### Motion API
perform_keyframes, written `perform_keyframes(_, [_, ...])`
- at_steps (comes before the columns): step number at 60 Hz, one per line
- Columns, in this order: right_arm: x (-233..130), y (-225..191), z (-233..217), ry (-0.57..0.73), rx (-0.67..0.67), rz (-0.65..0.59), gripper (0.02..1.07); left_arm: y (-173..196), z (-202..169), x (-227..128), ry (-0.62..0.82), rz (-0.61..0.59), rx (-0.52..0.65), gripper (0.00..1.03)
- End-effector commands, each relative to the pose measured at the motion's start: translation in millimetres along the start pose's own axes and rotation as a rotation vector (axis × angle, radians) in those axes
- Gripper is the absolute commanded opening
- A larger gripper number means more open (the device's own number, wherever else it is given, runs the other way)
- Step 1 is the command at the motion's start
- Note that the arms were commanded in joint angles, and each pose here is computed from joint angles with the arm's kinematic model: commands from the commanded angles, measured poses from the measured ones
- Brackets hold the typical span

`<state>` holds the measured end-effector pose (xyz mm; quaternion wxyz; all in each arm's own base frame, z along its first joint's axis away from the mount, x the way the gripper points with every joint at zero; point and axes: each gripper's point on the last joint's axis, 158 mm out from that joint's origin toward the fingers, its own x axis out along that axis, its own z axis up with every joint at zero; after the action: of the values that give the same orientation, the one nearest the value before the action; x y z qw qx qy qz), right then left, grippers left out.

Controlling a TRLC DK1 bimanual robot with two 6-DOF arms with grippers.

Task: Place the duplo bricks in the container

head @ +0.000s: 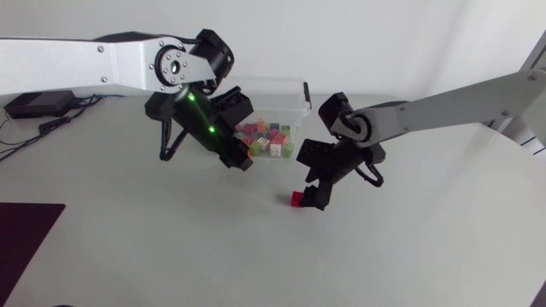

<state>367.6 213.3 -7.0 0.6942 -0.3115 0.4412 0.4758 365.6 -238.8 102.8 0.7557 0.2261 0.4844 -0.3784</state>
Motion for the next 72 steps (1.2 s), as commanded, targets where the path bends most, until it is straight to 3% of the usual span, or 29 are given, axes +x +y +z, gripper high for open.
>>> perform_keyframes(1, [11, 0, -2, 0.031, -0.037, 0.027, 0.98, 12, 20, -25, -0.065, 0.021, 0.017, 0.22])
perform_keyframes(13, [26, 0, -6, 0.079, -0.049, 0.045, 0.95, 26, 28, -37, -0.095, 0.031, 0.009, 0.22])
perform_keyframes(21, [37, 3, -9, 0.115, -0.063, 0.07, 0.86, 30, 31, -39, -0.105, 0.029, 0.004, 0.22])
perform_keyframes(26, [43, 5, -10, 0.133, -0.073, 0.073, 0.65, 35, 34, -41, -0.114, 0.034, -0.003, 0.22])
perform_keyframes(31, [48, 6, -11, 0.146, -0.064, 0.088, 0.33, 42, 39, -44, -0.129, 0.044, -0.012, 0.22])
perform_keyframes(33, [49, 4, -10, 0.147, -0.055, 0.087, 0.3, 44, 41, -46, -0.135, 0.044, -0.016, 0.22])
perform_keyframes(50, [12, 3, 5, 0.118, -0.026, 0.072, 0.17, 72, 67, -71, -0.232, 0.056, -0.063, 0.22])
perform_keyframes(61, [-25, 10, 25, 0.086, -0.03, 0.044, 0.16, 92, 80, -77, -0.277, 0.067, -0.096, 0.23])
perform_keyframes(72, [-57, 13, 49, 0.037, -0.03, 0.021, 0.16, 114, 84, -62, -0.295, 0.086, -0.123, 0.24])
